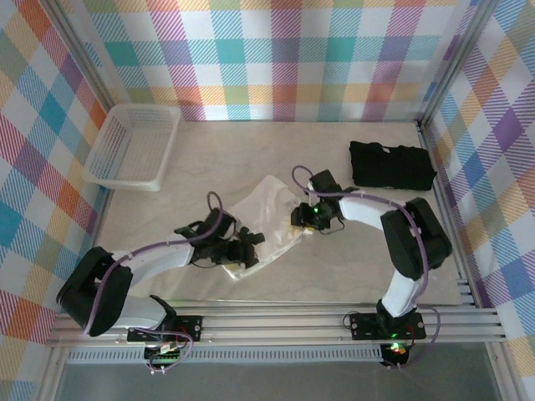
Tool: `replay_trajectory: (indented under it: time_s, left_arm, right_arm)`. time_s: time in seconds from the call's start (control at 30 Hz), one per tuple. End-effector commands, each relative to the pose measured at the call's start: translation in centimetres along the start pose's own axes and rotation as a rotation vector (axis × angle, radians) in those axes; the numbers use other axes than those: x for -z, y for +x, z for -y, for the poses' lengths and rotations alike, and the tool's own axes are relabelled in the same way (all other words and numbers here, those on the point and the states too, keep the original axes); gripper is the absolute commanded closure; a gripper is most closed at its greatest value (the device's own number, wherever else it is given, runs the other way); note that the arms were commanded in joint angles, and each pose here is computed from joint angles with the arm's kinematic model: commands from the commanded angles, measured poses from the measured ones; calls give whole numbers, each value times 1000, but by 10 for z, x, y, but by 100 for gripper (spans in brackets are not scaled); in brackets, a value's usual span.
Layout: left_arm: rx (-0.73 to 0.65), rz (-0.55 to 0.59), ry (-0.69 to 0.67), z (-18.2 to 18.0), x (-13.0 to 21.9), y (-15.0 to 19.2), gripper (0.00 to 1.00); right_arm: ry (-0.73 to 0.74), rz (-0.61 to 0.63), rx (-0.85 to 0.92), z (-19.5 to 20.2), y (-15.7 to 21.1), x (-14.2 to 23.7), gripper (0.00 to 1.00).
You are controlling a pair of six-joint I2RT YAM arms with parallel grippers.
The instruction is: Fold the inside-out t-shirt
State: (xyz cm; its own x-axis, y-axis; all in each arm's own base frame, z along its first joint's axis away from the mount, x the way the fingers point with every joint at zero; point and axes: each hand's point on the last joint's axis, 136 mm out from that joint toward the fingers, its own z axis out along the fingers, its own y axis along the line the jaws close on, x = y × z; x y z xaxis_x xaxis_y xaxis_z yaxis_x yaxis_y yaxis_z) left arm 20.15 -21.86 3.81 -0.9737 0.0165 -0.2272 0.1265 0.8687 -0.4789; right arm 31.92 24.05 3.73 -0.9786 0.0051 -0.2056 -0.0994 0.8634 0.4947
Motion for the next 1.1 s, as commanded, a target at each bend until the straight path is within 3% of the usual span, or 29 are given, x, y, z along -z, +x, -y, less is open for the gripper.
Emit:
replay_trajectory:
  time_s: [0.0,0.13,0.23,0.4,0.5,0.63,0.73,0.9,1.07]
  left_arm:
    - [-83,22,161,55,-1,9,38]
    - [-214,-7,294,102,-3,10,37]
    - [-286,107,269,106,19,-15,36]
    - [-109,385,216,55,66,-107,29]
    - [-34,426,119,21,70,-152,25]
    - [15,390,71,-9,56,-197,22]
    - [-21,321,-2,-22,39,-220,21]
    - [-62,181,-8,-26,2,-232,20]
    - [-90,110,15,-26,-23,-240,19]
  right_arm:
    - [-97,39,107,-37,-41,-5,54]
    - [-185,57,180,-70,-72,-1,53]
    - [-134,127,217,-60,-86,23,47]
    - [7,149,124,-9,-84,44,26]
    - [92,130,80,17,-73,43,17]
    - [113,99,40,29,-63,38,12]
    - [94,69,20,29,-56,29,11]
    - [72,28,13,21,-47,10,15]
    - [85,8,-6,25,-41,-2,17]
